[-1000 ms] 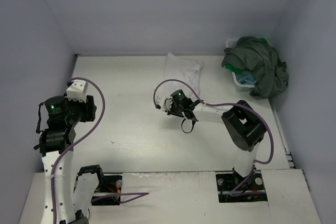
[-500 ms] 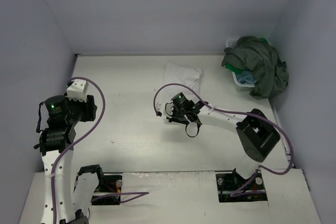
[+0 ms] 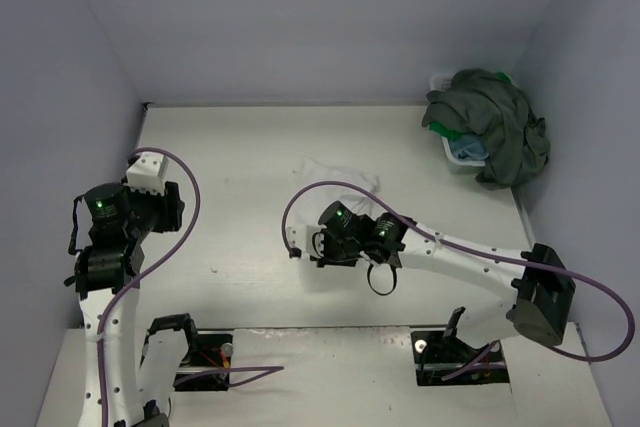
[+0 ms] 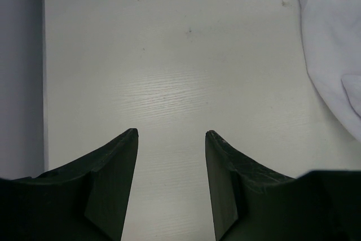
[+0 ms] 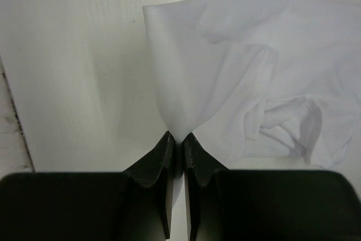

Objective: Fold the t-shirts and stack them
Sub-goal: Grab one side of the 2/3 rectangular tshirt with right arm, then fold the long partially folded tshirt into a neat square

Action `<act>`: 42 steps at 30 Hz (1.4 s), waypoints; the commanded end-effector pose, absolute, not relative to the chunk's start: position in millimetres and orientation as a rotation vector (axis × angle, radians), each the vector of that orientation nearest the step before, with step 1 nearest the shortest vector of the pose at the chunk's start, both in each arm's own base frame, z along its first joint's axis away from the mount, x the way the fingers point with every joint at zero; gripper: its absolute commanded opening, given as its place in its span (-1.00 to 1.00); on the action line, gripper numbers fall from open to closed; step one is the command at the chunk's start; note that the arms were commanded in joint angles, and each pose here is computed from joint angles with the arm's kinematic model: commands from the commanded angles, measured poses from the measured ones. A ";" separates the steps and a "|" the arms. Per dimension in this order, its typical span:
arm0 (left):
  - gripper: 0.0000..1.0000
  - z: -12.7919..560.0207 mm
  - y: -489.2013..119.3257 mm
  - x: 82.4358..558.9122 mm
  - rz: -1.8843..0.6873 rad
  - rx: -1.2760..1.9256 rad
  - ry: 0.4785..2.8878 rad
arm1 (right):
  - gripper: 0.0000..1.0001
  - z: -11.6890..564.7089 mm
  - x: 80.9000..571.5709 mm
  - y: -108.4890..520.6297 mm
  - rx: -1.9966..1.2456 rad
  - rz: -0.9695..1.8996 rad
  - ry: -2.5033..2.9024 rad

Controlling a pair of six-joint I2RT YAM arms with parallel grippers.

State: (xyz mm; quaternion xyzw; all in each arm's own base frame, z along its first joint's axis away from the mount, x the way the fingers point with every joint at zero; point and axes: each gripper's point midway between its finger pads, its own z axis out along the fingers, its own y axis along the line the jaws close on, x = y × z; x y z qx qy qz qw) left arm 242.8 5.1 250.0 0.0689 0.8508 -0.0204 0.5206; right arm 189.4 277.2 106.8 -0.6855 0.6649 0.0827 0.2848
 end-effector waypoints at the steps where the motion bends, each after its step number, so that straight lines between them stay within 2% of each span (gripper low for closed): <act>1: -0.08 269.1 7.6 248.4 -0.029 0.158 1.974 | -0.89 138.2 168.1 282.8 -1.805 0.303 1.756; 9: -0.08 266.4 11.0 251.2 -0.014 0.150 1.980 | -0.89 158.3 152.5 287.5 -1.846 0.410 1.647; 19: -0.08 262.1 13.0 256.6 -0.011 0.145 1.995 | -0.89 200.6 180.9 300.5 -1.829 0.318 1.488; 28: -0.08 263.8 13.5 256.0 -0.008 0.142 1.991 | -0.88 215.8 240.6 297.1 -1.787 0.274 1.481; 42: -0.08 264.3 12.6 257.8 -0.016 0.143 1.989 | -0.88 181.6 319.5 293.4 -1.776 0.338 1.552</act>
